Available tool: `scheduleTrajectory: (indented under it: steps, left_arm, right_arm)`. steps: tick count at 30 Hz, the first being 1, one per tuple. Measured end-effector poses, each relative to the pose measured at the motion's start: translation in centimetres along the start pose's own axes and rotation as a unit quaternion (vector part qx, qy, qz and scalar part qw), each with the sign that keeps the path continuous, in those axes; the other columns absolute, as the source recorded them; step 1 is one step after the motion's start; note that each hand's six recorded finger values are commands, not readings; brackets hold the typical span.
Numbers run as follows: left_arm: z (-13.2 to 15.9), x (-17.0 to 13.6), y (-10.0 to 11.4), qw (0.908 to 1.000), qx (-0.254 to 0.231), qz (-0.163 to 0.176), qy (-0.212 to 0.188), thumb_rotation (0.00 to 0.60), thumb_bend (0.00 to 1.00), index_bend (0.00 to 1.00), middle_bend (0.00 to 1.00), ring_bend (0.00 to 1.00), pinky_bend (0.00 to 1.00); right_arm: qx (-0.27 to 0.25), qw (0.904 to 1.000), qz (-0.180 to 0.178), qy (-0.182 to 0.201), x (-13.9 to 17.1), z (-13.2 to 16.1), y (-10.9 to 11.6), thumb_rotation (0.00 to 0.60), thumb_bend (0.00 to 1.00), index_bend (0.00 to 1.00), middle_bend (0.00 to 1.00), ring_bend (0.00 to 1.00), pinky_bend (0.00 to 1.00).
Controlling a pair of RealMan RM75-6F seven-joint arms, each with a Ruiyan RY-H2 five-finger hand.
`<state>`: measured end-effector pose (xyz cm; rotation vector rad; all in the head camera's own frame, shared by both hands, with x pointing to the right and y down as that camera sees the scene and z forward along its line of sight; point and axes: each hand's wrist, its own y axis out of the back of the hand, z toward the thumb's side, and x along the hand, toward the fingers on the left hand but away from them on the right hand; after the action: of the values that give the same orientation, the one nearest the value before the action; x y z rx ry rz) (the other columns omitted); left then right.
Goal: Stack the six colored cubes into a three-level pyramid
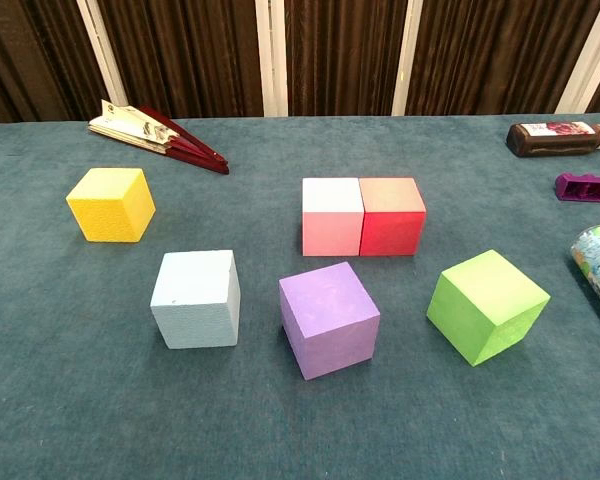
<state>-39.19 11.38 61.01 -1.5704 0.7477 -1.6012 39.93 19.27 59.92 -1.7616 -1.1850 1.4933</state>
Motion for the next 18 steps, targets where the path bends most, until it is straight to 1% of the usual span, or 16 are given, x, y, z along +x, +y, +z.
scheduleTrajectory:
  steps: [3, 8, 14, 18]
  left_arm:
    - [0.8, 1.5, -0.1, 0.9999, 0.0, -0.01, -0.003, 0.6, 0.31, 0.1, 0.02, 0.0, 0.03]
    - [1.8, 3.6, -0.4, 0.9994, 0.017, -0.029, -0.007, 0.6, 0.31, 0.08, 0.02, 0.0, 0.03]
    - [2.9, 5.5, -1.3, 0.9976, 0.015, -0.067, -0.006, 0.6, 0.25, 0.06, 0.02, 0.0, 0.03]
    - [4.4, 6.5, -2.1, 0.995, 0.011, -0.098, -0.014, 0.6, 0.22, 0.05, 0.01, 0.0, 0.02]
  right_arm:
    - [0.0, 0.9999, -0.002, -0.01, -0.1, -0.3, 0.0, 0.6, 0.0, 0.14, 0.1, 0.06, 0.0]
    - [0.002, 0.9997, 0.008, -0.022, -0.1, -0.6, -0.3, 0.6, 0.0, 0.14, 0.1, 0.06, 0.0]
    - [0.008, 0.9992, 0.022, -0.034, -0.1, -0.9, -0.6, 0.6, 0.0, 0.14, 0.1, 0.06, 0.0]
    - [0.015, 0.9982, 0.04, -0.041, -0.1, -1.0, -1.1, 0.6, 0.0, 0.14, 0.1, 0.06, 0.0]
